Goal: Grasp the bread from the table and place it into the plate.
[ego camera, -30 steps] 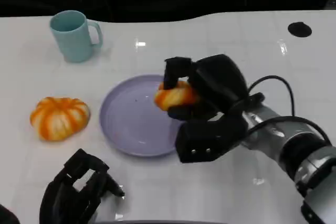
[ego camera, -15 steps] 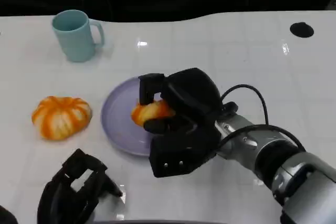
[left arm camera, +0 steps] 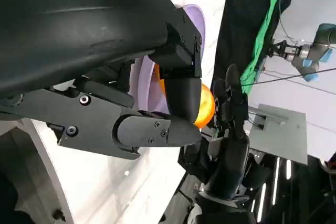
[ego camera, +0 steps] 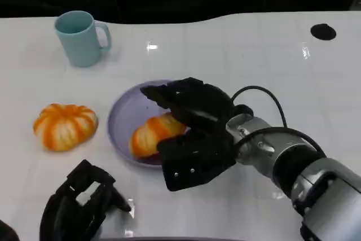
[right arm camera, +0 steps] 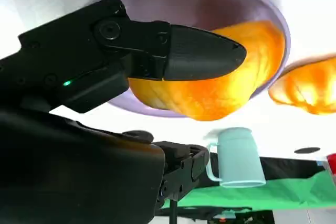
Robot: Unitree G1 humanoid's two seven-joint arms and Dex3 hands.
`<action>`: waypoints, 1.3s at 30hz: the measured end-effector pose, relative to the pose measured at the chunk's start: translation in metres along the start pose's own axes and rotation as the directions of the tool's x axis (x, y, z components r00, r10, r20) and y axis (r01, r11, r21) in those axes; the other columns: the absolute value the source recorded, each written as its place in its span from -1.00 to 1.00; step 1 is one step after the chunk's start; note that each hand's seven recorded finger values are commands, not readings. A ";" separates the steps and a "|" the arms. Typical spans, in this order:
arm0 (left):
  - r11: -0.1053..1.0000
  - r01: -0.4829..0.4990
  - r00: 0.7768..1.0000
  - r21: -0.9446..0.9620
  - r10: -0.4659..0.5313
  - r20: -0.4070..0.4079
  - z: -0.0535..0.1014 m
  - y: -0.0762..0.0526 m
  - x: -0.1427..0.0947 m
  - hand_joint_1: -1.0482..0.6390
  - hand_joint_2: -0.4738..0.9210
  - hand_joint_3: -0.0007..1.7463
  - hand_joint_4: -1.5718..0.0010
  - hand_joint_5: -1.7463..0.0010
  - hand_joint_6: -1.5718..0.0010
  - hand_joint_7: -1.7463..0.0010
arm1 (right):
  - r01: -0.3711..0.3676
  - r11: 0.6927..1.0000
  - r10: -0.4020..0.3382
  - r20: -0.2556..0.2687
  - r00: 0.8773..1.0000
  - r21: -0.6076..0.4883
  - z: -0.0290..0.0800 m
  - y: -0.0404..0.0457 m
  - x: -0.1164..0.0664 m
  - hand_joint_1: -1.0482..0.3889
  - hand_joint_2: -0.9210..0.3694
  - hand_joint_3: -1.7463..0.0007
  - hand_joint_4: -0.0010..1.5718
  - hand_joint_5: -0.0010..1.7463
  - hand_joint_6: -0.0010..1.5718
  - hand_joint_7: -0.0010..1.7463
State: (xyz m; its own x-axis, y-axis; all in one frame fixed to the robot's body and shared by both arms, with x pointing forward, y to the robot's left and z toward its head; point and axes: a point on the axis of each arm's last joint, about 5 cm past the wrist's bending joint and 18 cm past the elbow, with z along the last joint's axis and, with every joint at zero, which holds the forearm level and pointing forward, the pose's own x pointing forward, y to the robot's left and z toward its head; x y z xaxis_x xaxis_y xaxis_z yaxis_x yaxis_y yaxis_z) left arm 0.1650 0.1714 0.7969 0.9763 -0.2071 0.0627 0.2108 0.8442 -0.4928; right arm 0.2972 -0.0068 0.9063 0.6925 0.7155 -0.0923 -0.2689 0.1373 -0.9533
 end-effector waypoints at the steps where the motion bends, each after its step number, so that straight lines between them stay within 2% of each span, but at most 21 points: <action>1: 1.000 0.000 1.000 0.000 0.000 0.000 0.000 0.000 0.000 -0.38 1.00 -0.69 0.22 -1.00 0.37 -0.77 | 0.000 1.000 0.000 -0.003 1.000 0.007 -0.001 -0.0007 0.000 -1.00 -1.00 0.11 -1.00 -1.00 -1.00 -1.00; 4: 1.000 0.000 1.000 -0.002 0.000 0.000 0.000 0.000 0.000 -0.39 1.00 -0.70 0.23 -1.00 0.37 -0.78 | 0.002 1.000 -0.001 -0.004 1.000 0.026 -0.005 -0.0036 -0.002 -1.00 -1.00 0.06 -1.00 -1.00 -1.00 -1.00; 9: 1.000 0.002 1.000 -0.002 -0.002 0.000 0.000 0.000 0.001 -0.39 1.00 -0.70 0.24 -1.00 0.39 -0.79 | 0.047 0.991 -0.051 0.024 0.998 0.127 -0.017 -0.0140 -0.008 -1.00 -1.00 0.15 -1.00 -1.00 -1.00 -1.00; 11: 1.000 0.003 1.000 -0.002 -0.003 0.000 0.000 -0.001 0.001 -0.40 1.00 -0.70 0.24 -1.00 0.39 -0.79 | 0.062 0.973 -0.071 0.033 0.997 0.221 -0.024 -0.0159 -0.013 -1.00 -1.00 0.20 -1.00 -1.00 -1.00 -1.00; 16: 1.000 0.004 1.000 -0.004 -0.004 0.001 0.000 -0.001 0.002 -0.39 1.00 -0.70 0.23 -1.00 0.39 -0.80 | 0.078 0.922 -0.094 0.025 0.995 0.380 -0.040 -0.0111 -0.029 -1.00 -1.00 0.25 -1.00 -1.00 -1.00 -1.00; 19: 1.000 0.007 1.000 -0.004 -0.007 -0.001 -0.001 -0.002 0.003 -0.37 1.00 -0.70 0.24 -1.00 0.40 -0.78 | 0.088 0.871 -0.114 0.024 0.993 0.484 -0.050 -0.0098 -0.040 -1.00 -1.00 0.31 -0.91 -0.95 -1.00 -1.00; 20: 1.000 0.007 1.000 -0.005 -0.007 -0.001 -0.001 -0.002 0.003 -0.38 1.00 -0.71 0.24 -1.00 0.39 -0.78 | 0.091 0.849 -0.119 0.021 0.993 0.521 -0.054 -0.0094 -0.044 -1.00 -1.00 0.34 -0.85 -0.84 -0.94 -0.95; 22: 1.000 0.007 1.000 -0.007 -0.007 0.000 -0.001 -0.002 0.004 -0.38 1.00 -0.72 0.24 -1.00 0.38 -0.77 | 0.089 0.805 -0.125 0.021 0.992 0.586 -0.060 -0.0091 -0.050 -1.00 -1.00 0.36 -0.96 -0.31 -0.98 -0.77; 23: 1.000 0.007 1.000 -0.009 -0.007 0.000 -0.001 -0.003 0.004 -0.38 1.00 -0.72 0.23 -1.00 0.38 -0.77 | 0.088 0.785 -0.127 0.021 0.992 0.613 -0.063 -0.0086 -0.053 -1.00 -1.00 0.40 -0.94 0.05 -0.85 -0.47; 24: 1.000 0.008 1.000 -0.010 -0.008 0.001 -0.002 -0.003 0.004 -0.38 1.00 -0.72 0.23 -1.00 0.37 -0.77 | 0.085 0.766 -0.128 0.022 0.991 0.637 -0.065 -0.0081 -0.055 -1.00 -1.00 0.45 -0.91 0.31 -0.80 -0.16; 25: 1.000 0.009 1.000 -0.013 -0.009 0.002 -0.002 -0.004 0.005 -0.38 1.00 -0.72 0.23 -1.00 0.37 -0.77 | 0.092 0.729 -0.145 0.021 0.989 0.678 -0.067 -0.0074 -0.058 -1.00 -1.00 0.47 -0.91 0.46 -0.80 0.04; 26: 1.000 0.010 1.000 -0.016 -0.010 0.002 -0.002 -0.004 0.005 -0.39 1.00 -0.72 0.23 -1.00 0.36 -0.77 | 0.109 0.679 -0.174 0.015 0.985 0.726 -0.070 -0.0064 -0.062 -1.00 -1.00 0.53 -0.60 0.46 -0.55 0.16; 27: 1.000 0.010 1.000 -0.017 -0.010 0.003 -0.003 -0.005 0.006 -0.39 1.00 -0.72 0.22 -1.00 0.36 -0.77 | 0.123 0.631 -0.201 0.008 0.980 0.766 -0.073 -0.0053 -0.065 -1.00 -1.00 0.56 -0.35 0.32 -0.36 0.11; 29: 1.000 0.009 1.000 -0.017 -0.009 0.006 -0.003 -0.005 0.006 -0.40 1.00 -0.71 0.22 -1.00 0.36 -0.77 | 0.144 0.519 -0.264 -0.002 0.964 0.843 -0.076 -0.0019 -0.071 -1.00 -1.00 0.62 0.12 0.02 0.06 -0.11; 31: 1.000 0.009 1.000 -0.018 -0.009 0.009 -0.003 -0.006 0.006 -0.40 1.00 -0.72 0.21 -1.00 0.35 -0.76 | 0.144 0.419 -0.310 -0.008 0.951 0.897 -0.078 0.0032 -0.075 -1.00 -1.00 0.68 0.42 -0.20 0.38 -0.37; 33: 1.000 0.010 1.000 -0.020 -0.010 0.009 -0.004 -0.006 0.006 -0.40 1.00 -0.71 0.22 -1.00 0.35 -0.75 | 0.128 0.325 -0.331 -0.014 0.944 0.937 -0.080 0.0098 -0.079 -1.00 -1.00 0.71 0.61 -0.30 0.60 -0.52; 34: 1.000 0.011 1.000 -0.021 -0.011 0.009 -0.004 -0.007 0.006 -0.40 1.00 -0.71 0.22 -1.00 0.35 -0.75 | 0.121 0.287 -0.337 -0.018 0.941 0.950 -0.081 0.0130 -0.081 -1.00 -1.00 0.70 0.71 -0.31 0.71 -0.56; 35: 1.000 0.012 1.000 -0.021 -0.011 0.008 -0.004 -0.007 0.006 -0.40 1.00 -0.71 0.22 -1.00 0.35 -0.75 | 0.121 0.261 -0.342 -0.025 0.939 0.958 -0.082 0.0154 -0.083 -1.00 -1.00 0.70 0.80 -0.33 0.82 -0.59; 37: 1.000 0.012 1.000 -0.019 -0.012 0.009 -0.004 -0.007 0.007 -0.42 1.00 -0.71 0.22 -1.00 0.35 -0.75 | 0.136 0.215 -0.350 -0.054 0.935 0.967 -0.084 0.0217 -0.089 -1.00 -1.00 0.78 0.92 -0.38 0.94 -0.61; 39: 1.000 0.013 1.000 -0.016 -0.013 0.006 -0.003 -0.007 0.007 -0.41 1.00 -0.72 0.22 -1.00 0.35 -0.75 | 0.140 0.147 -0.337 -0.083 0.938 0.979 -0.086 0.0295 -0.093 -1.00 -1.00 0.84 0.98 -0.33 0.99 -0.54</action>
State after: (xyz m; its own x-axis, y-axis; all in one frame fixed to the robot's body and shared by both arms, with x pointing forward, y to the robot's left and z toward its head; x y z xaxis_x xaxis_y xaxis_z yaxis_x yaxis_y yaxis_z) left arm 0.1700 0.1629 0.7977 0.9738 -0.2150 0.0745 0.2227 0.8337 -0.5054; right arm 0.2819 -0.1281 0.8622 0.7958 0.5678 0.2105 -0.5983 0.7909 0.1285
